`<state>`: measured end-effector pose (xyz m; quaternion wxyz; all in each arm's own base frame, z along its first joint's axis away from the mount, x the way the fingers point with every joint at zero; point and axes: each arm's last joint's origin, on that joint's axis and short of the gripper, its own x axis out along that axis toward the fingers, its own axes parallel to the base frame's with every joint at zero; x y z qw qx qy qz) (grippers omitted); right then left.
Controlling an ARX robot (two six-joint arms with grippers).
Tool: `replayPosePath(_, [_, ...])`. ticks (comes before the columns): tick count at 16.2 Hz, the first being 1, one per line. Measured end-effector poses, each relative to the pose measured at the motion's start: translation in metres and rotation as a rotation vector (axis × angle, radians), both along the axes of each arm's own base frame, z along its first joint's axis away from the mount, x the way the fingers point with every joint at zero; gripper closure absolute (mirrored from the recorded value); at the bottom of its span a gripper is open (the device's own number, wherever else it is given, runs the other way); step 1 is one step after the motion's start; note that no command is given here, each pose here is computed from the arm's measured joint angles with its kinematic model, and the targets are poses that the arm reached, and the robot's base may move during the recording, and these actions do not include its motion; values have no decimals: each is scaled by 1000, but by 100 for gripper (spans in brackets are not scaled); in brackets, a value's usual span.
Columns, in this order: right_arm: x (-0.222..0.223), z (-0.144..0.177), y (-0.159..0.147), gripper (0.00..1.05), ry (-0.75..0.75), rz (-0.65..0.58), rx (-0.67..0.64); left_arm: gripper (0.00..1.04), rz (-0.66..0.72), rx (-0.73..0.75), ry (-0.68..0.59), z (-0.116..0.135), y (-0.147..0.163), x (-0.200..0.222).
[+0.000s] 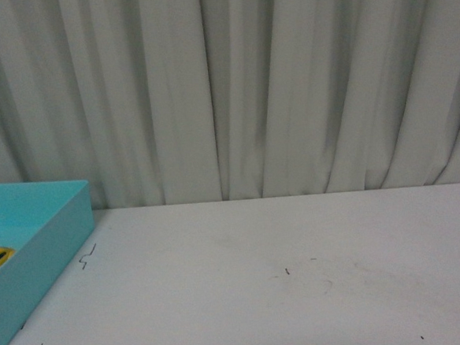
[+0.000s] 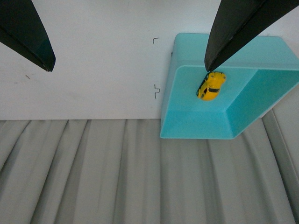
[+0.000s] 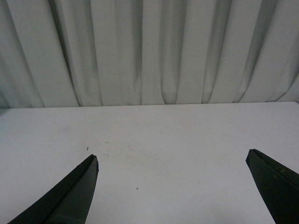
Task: Wind up and store yellow beetle toy
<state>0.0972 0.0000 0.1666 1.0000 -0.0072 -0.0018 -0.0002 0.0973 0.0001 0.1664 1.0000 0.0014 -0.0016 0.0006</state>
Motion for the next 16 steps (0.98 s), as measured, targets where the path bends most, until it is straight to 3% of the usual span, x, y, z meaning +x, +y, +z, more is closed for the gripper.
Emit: replayPosePath(16, [0,0,0,7,0,0,0,7,0,0,0,0,0,0])
